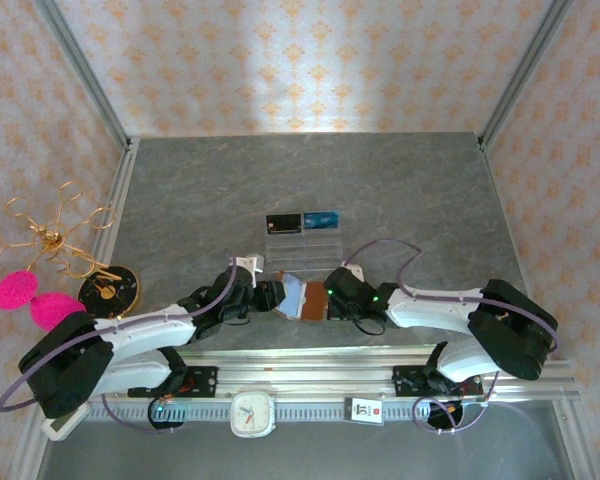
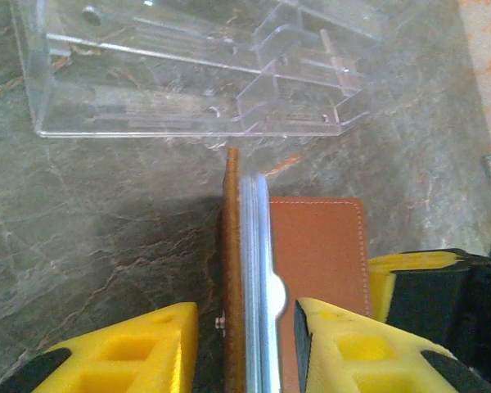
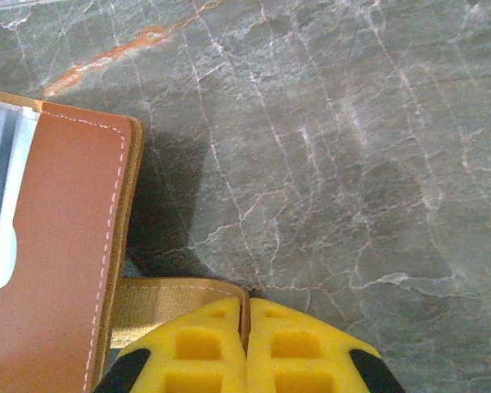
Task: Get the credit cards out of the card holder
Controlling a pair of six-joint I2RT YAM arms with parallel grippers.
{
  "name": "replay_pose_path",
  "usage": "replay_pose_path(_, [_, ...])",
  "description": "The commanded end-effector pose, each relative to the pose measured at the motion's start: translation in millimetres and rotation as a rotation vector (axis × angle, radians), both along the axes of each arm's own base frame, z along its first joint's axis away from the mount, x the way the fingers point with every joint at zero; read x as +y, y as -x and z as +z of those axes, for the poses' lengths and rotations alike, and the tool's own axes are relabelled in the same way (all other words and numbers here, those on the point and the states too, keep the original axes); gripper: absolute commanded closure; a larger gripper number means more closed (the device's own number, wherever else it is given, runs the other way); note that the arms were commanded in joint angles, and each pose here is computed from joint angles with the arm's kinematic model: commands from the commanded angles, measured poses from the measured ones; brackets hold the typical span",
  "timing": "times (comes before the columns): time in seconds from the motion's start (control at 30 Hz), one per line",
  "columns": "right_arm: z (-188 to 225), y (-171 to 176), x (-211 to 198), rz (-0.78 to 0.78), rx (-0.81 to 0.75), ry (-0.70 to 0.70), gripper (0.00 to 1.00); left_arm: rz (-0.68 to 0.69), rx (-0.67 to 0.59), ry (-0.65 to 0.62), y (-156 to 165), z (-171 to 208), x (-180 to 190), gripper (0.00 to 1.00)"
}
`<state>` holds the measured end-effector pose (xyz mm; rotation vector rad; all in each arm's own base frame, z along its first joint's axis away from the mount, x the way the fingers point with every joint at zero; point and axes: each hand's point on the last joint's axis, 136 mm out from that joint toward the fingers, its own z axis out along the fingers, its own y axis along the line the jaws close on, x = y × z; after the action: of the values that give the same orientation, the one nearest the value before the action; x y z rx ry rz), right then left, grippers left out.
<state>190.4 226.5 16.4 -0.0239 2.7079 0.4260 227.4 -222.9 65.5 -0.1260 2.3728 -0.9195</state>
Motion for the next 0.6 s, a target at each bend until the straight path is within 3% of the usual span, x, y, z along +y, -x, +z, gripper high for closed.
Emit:
replay_pose_path(0.0, [-14.1, -9.4, -26.5, -0.074, -0.031, 0.098, 1.00, 0.015, -0.036, 0.007, -7.0, 5.9, 0.6, 0.63])
replay_pose_path(0.27, [-13.9, -10.5, -28.1, -0.074, -0.037, 0.092, 1.00, -0.006, -0.068, 0.041, -9.6, 13.2, -6.3, 0.72])
replay_pose_path(0.57, [-4.6, -11.9, -26.9, -0.083, -0.048, 0.046, 0.97, -0.007, -0.053, 0.043, -8.9, 9.6, -7.1, 1.00])
